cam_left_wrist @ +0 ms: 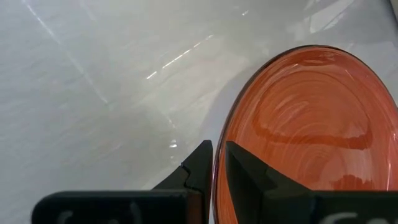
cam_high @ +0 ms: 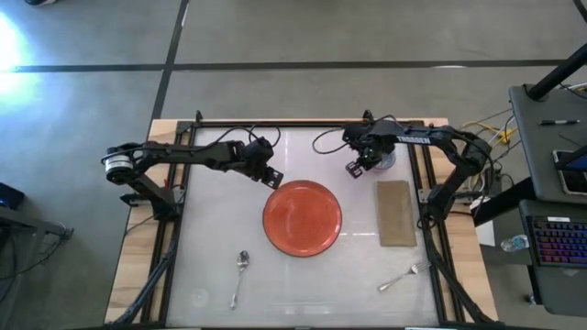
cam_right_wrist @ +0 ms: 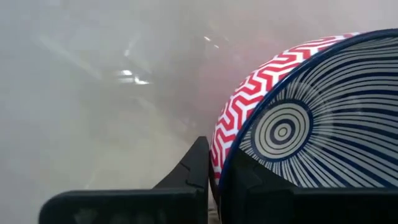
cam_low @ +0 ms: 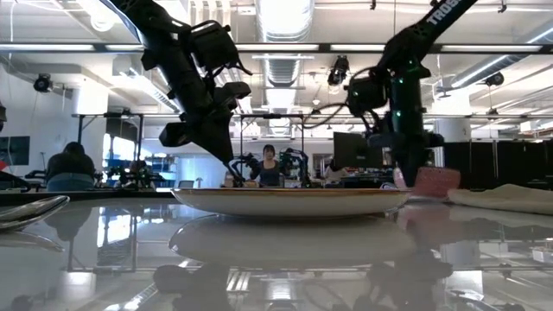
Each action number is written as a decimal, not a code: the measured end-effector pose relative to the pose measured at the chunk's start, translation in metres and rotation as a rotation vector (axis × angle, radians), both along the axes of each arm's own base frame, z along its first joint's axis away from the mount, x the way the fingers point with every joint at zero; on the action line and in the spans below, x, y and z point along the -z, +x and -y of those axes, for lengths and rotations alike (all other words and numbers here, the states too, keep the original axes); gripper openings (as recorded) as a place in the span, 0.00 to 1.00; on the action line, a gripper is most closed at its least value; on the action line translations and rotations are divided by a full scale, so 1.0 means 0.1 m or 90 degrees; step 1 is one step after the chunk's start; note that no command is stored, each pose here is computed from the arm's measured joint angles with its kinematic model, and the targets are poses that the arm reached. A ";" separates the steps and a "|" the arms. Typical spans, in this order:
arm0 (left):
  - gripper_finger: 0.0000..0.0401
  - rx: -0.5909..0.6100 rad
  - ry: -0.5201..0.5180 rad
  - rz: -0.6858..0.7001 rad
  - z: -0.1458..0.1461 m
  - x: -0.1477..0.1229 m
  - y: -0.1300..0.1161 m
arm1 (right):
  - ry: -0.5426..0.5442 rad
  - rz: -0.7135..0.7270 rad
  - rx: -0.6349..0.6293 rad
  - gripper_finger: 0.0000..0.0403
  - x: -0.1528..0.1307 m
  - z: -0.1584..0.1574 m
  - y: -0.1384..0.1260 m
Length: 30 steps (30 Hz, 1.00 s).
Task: Set table place
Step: Put the blue bowl on the orange plate
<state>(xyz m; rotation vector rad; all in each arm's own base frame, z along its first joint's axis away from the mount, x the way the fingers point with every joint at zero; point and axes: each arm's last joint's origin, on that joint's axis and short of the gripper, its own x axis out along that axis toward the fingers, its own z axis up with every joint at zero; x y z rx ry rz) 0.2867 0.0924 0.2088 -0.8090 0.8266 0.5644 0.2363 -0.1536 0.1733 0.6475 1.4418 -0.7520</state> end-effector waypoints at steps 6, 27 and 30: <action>0.07 -0.001 0.006 0.016 -0.01 -0.02 0.02 | -0.013 0.043 -0.104 0.03 -0.21 -0.28 0.32; 0.00 -0.041 0.077 0.090 0.49 -0.68 -0.40 | -0.049 0.109 -0.384 0.03 -0.70 -1.17 0.83; 0.00 -0.070 0.088 0.114 0.63 -0.83 -0.59 | -0.038 0.091 -0.404 0.03 -0.65 -1.26 0.86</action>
